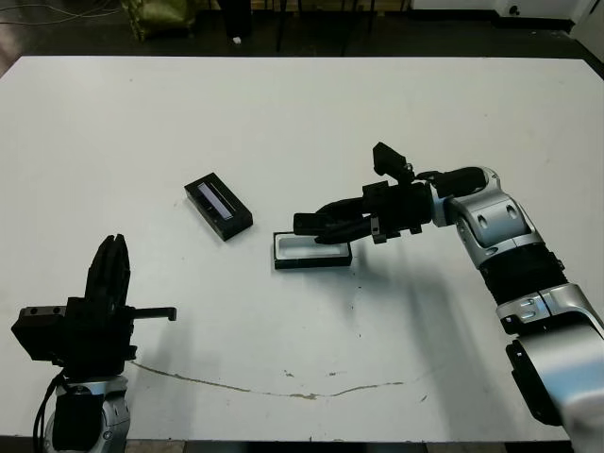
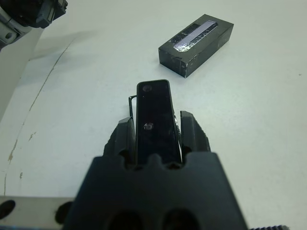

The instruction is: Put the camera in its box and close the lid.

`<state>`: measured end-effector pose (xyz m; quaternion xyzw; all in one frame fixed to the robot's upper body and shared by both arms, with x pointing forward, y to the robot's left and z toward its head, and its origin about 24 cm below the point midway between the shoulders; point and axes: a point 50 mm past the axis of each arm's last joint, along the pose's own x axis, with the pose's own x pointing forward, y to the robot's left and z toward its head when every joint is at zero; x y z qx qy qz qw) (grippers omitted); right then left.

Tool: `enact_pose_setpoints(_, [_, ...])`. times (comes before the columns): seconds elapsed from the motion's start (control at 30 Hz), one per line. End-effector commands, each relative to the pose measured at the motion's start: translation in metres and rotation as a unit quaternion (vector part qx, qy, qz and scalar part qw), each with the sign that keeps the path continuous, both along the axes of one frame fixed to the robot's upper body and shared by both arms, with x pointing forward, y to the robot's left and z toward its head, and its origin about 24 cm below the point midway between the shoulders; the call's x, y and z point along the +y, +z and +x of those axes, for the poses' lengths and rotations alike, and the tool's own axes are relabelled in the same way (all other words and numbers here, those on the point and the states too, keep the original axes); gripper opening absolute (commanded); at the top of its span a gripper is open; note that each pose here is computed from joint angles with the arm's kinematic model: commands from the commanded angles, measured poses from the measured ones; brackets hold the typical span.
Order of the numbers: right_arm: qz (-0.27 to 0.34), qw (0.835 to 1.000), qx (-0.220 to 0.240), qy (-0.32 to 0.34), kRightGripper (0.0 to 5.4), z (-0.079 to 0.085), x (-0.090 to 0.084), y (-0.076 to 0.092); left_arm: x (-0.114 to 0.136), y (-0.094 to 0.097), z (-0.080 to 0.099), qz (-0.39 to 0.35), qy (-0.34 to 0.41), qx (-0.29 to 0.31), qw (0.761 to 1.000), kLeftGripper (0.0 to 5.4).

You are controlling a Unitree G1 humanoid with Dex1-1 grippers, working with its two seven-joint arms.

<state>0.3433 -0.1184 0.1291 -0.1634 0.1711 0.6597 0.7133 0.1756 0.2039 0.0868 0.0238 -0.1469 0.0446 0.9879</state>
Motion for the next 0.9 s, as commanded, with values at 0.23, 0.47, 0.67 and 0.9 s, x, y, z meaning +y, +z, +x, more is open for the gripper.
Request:
enact_pose_setpoints(0.23, [-0.029,1.000,-0.005,0.002,0.74,-0.001,0.009,-0.001,0.001,-0.007,-0.003,-0.004,0.000,0.020,1.000,0.00])
enact_pose_setpoints(0.47, [-0.050,0.998,-0.031,0.011,0.74,-0.001,0.014,-0.001,-0.001,-0.008,-0.006,-0.009,0.002,0.024,1.000,0.00])
enact_pose_setpoints(0.67, [-0.060,0.998,-0.027,0.016,0.74,0.000,0.019,-0.003,-0.001,-0.008,-0.006,-0.007,0.004,0.028,1.000,0.00])
enact_pose_setpoints(0.9, [-0.075,0.996,-0.039,0.019,0.74,0.002,0.022,-0.004,-0.002,-0.008,-0.006,-0.011,0.003,0.028,1.000,0.00])
